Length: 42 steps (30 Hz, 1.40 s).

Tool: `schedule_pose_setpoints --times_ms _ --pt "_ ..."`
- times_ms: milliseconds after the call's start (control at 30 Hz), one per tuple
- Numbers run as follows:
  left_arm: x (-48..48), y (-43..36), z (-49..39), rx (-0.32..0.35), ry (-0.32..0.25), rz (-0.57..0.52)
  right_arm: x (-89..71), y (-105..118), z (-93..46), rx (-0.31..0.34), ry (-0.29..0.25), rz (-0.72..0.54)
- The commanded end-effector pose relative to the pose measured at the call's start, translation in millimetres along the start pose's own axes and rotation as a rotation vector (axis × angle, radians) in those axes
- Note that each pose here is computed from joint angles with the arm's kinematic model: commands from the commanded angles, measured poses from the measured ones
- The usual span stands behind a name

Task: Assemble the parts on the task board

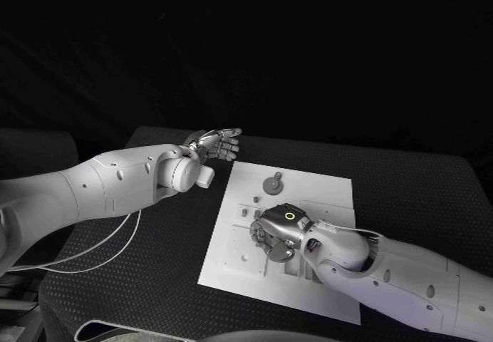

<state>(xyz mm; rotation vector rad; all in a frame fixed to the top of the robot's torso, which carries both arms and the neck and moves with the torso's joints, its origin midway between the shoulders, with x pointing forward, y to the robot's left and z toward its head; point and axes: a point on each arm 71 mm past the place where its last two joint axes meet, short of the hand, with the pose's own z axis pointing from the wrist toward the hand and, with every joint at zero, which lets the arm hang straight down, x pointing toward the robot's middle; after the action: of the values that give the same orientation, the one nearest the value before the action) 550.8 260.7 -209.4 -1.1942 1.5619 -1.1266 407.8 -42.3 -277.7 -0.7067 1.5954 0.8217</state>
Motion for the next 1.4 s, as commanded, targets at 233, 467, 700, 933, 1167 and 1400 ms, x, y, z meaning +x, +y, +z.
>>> schedule_pose_setpoints --times_ms 233,467,700,933,1167,1400 --pt "-1.3 -1.6 1.6 0.009 0.006 -0.006 0.3 0.2 -4.3 -0.005 0.004 -0.009" --pt "-1.7 -1.4 1.9 0.008 0.006 -0.006 0.4 -1.4 -5.6 0.0 0.003 -0.015" --pt "-1.2 -1.5 2.0 0.008 0.008 -0.006 0.5 -3.0 -6.8 0.005 0.003 -0.018" --pt "-0.8 -1.5 2.0 0.007 0.009 -0.006 1.8 -1.6 -5.2 0.003 0.022 -0.027" --pt "-1.0 -1.4 1.7 0.007 0.011 -0.007 3.7 -2.0 -4.5 -0.002 0.045 -0.024" --pt "0.2 -1.5 1.7 0.006 0.014 -0.007 7.1 2.0 -0.3 -0.006 0.073 -0.028"
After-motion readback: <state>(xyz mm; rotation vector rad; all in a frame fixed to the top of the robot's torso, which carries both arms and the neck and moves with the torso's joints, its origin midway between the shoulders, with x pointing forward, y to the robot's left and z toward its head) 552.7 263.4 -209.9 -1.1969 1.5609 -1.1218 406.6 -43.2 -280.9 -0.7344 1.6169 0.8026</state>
